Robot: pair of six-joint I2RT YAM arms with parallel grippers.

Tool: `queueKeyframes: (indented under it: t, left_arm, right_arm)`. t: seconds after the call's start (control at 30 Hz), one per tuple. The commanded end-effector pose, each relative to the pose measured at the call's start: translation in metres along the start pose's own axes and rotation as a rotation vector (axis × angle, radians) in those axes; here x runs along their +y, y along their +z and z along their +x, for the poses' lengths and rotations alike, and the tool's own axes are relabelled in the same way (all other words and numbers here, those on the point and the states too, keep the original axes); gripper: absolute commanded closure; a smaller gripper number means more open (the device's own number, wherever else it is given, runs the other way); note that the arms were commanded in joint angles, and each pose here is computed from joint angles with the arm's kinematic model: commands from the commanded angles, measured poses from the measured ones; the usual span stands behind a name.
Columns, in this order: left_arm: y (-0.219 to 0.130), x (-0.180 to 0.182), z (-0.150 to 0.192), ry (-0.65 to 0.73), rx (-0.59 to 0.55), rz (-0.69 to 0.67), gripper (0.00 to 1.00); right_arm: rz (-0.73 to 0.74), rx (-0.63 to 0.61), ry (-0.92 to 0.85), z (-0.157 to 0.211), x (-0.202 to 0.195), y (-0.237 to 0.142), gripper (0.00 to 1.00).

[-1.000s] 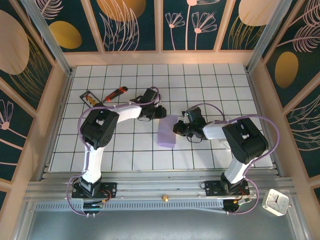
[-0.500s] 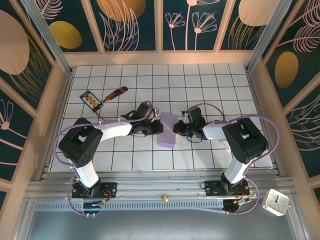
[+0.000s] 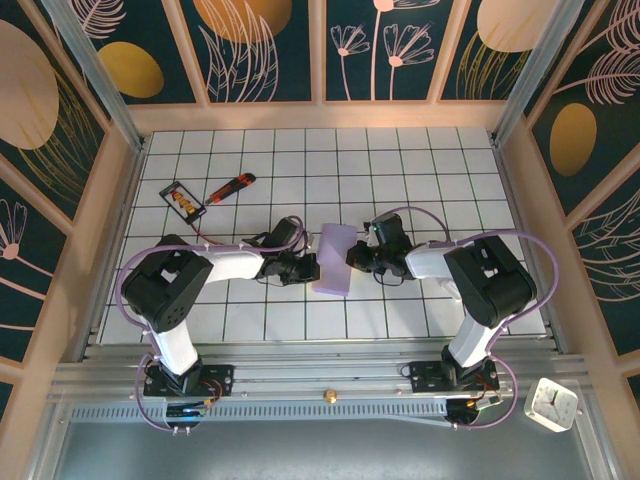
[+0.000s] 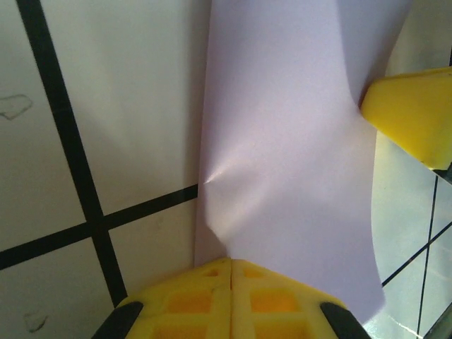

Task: Fold a paper plane with a square sheet of paper (pick it up from the middle)
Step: First fold the square sheet of paper in half at the center of the table.

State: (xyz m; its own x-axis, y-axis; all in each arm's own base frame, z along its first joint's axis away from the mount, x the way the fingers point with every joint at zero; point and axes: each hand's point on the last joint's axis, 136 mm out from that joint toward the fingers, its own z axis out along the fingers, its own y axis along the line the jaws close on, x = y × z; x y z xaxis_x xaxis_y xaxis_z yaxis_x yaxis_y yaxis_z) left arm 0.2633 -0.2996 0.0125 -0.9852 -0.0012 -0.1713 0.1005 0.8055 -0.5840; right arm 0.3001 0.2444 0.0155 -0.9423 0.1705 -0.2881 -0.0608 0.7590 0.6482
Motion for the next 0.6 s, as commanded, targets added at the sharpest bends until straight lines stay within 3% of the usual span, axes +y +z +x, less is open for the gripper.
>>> queueKeyframes:
  t: [0.0,0.3,0.43,0.57]
  left_arm:
    - [-0.004,0.026,0.016,-0.006,0.028,-0.100,0.91]
    - [-0.031,-0.032,0.017,-0.027,0.005,0.124,0.85]
    - [-0.020,-0.029,0.023,-0.028,0.034,0.133,0.85]
    - [-0.011,-0.009,0.028,-0.032,0.053,0.055,0.89]
  right_arm:
    - [0.221,0.131,0.057,0.047,-0.062,0.002,1.00]
    - [0.215,0.124,0.048,0.043,-0.057,0.001,1.00]
    - [0.211,0.118,0.052,0.043,-0.057,0.001,1.00]
    - [0.211,0.117,0.055,0.044,-0.057,0.001,1.00]
